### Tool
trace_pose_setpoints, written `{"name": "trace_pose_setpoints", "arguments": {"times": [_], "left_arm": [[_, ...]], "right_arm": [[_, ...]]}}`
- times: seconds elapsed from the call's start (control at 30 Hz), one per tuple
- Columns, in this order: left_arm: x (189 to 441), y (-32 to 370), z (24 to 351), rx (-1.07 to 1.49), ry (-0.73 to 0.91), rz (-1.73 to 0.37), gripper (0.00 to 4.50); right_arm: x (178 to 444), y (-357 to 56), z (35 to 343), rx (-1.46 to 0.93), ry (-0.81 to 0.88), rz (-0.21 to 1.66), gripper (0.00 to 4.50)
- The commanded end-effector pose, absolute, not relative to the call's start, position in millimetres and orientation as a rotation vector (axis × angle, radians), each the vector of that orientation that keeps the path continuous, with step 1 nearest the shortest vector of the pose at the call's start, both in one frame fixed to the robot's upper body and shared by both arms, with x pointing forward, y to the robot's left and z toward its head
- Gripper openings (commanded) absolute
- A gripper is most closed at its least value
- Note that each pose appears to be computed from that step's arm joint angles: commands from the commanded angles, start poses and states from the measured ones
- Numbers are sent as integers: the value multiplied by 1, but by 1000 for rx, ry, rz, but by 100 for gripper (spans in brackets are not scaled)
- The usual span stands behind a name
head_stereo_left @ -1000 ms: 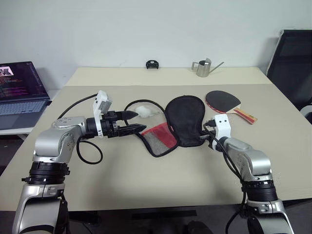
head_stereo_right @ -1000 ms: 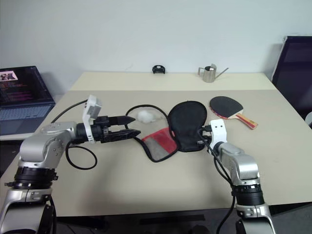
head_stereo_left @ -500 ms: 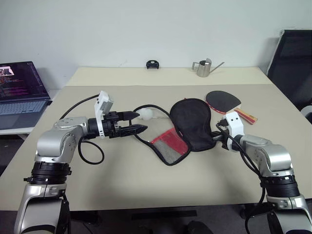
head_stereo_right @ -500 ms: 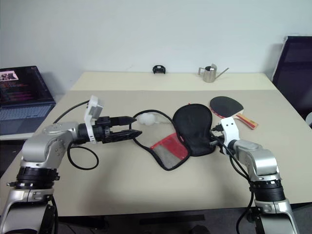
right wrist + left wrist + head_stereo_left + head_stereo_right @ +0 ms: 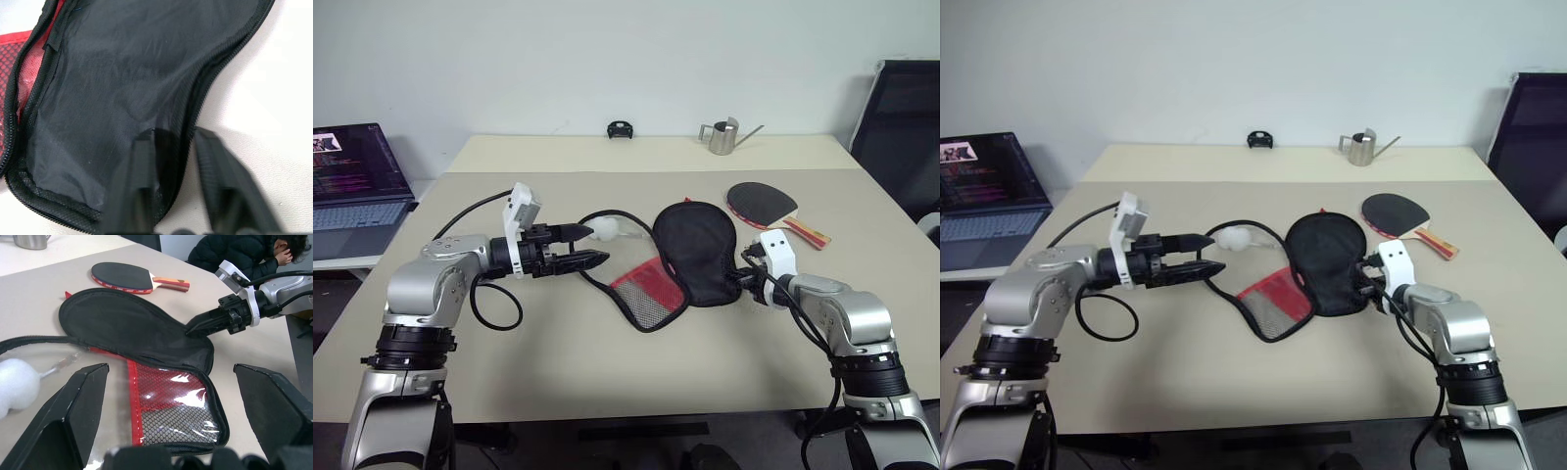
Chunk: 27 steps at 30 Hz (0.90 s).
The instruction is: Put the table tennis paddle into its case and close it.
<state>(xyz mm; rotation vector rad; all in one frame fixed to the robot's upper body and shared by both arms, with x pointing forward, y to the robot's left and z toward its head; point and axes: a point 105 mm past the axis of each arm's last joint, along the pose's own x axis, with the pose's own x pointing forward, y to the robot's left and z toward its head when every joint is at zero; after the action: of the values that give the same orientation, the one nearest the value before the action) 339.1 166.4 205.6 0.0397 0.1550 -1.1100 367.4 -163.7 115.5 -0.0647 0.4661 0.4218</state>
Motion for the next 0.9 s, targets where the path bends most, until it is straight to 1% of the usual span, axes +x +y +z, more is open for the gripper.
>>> {"name": "trace_pose_setpoints", "arguments": {"times": [0.03,0.13,0.2,0.27,0.37,0.53,0.67,0.77,0.9], "left_arm": [[334,159,223,76,95,-1150,449],[333,158,222,73,95,-1153,449],[332,156,222,72,93,-1161,449],[330,151,224,67,80,-1177,449],[327,142,227,64,57,-1206,449],[323,116,233,78,6,-1263,449],[322,89,237,86,-38,-1313,449],[320,70,240,72,-55,-1360,449],[317,53,240,72,-62,-1411,449]], "right_arm": [[369,-176,129,-73,409,377,262],[368,-187,133,-81,387,348,383],[365,-188,143,-48,348,375,447],[363,-189,158,-21,291,411,447],[363,-202,174,-2,232,401,447],[378,-249,192,-88,172,278,447],[397,-289,197,-219,161,154,447],[410,-315,193,-269,183,86,447],[425,-329,185,-289,228,53,447]]}}
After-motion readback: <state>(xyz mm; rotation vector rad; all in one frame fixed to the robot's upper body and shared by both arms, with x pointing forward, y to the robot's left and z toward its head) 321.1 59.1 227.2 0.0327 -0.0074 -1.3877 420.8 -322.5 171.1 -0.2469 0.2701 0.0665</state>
